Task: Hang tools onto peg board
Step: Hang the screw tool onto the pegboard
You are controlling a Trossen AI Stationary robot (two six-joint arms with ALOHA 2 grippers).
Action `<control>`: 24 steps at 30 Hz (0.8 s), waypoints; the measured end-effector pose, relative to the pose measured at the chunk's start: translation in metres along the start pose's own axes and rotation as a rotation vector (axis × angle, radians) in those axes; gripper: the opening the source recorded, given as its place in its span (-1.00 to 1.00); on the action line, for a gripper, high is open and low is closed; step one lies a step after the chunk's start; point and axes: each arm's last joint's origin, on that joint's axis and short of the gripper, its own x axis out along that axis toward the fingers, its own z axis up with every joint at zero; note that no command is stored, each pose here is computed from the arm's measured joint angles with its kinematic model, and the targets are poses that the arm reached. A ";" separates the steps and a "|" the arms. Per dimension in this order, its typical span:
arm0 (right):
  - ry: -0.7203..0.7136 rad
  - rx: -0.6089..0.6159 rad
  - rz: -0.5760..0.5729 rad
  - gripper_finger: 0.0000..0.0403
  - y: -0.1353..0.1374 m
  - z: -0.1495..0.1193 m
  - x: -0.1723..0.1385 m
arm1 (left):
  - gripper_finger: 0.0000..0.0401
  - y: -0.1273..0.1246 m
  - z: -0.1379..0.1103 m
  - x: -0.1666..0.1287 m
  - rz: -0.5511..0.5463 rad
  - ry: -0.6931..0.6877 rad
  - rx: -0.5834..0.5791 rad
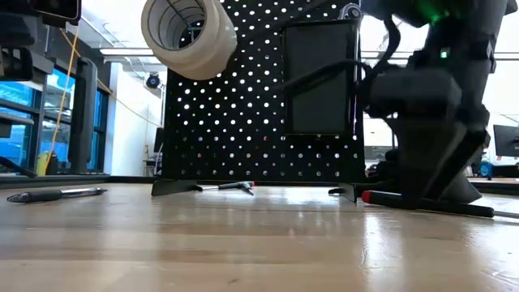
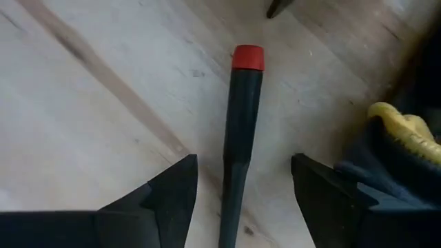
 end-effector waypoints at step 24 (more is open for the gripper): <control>0.122 -0.052 -0.095 -0.97 -0.015 -0.079 -0.059 | -0.47 -0.034 -0.001 -0.008 -0.404 0.176 0.068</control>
